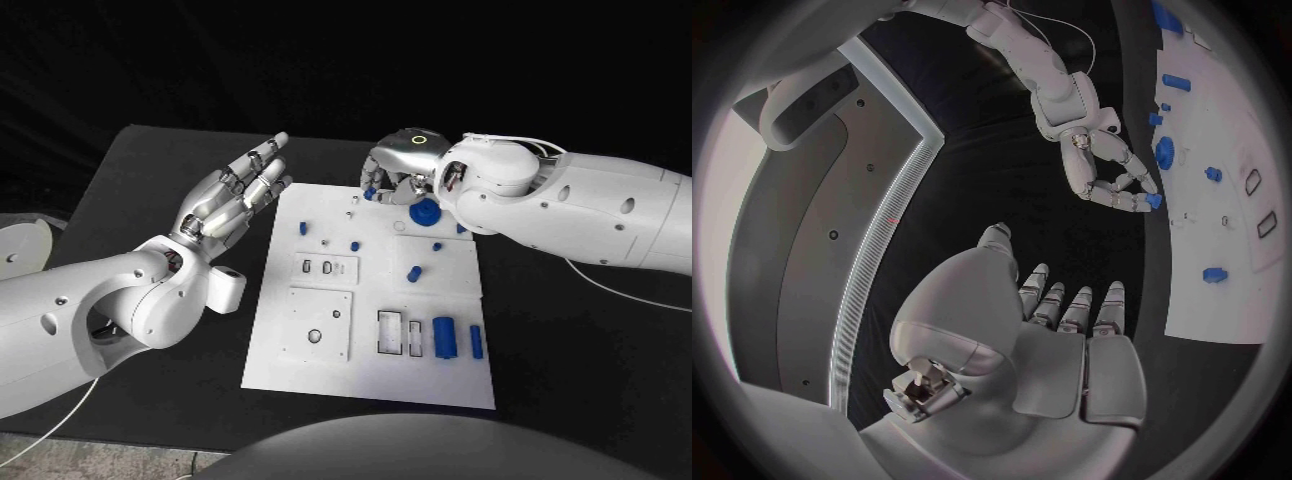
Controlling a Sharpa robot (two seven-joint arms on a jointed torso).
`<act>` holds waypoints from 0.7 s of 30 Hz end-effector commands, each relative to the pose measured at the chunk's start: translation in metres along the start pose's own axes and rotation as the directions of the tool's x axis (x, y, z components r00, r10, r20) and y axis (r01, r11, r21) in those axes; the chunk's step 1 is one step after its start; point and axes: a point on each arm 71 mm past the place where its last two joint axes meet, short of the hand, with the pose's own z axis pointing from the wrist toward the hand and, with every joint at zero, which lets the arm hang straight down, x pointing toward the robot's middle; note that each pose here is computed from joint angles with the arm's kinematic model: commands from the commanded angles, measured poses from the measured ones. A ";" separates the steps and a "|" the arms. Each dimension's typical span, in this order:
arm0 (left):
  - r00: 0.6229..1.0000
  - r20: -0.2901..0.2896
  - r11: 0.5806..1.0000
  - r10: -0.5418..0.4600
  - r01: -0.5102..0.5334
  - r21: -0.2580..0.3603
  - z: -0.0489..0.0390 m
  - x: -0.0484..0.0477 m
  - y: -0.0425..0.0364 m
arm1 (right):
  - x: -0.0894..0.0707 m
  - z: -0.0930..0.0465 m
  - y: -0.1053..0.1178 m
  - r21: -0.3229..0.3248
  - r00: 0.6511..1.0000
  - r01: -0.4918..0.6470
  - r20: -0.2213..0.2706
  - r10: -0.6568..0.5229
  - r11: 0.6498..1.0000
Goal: Assemble the parts on the task board
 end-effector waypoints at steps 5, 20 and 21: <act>1.000 -0.012 1.000 -0.014 0.014 0.003 0.0008 0.0021 -0.0007 | 0.000 0.013 0.000 0.012 1.000 -0.004 -0.012 0.005 1.000; 1.000 -0.018 1.000 -0.022 0.022 -0.005 0.0036 0.0030 0.0015 | 0.006 0.032 0.000 0.027 0.999 -0.006 -0.048 0.008 1.000; 1.000 -0.018 1.000 -0.022 0.022 -0.006 0.0037 0.0030 0.0016 | 0.007 0.032 0.001 0.027 0.999 -0.007 -0.051 0.009 1.000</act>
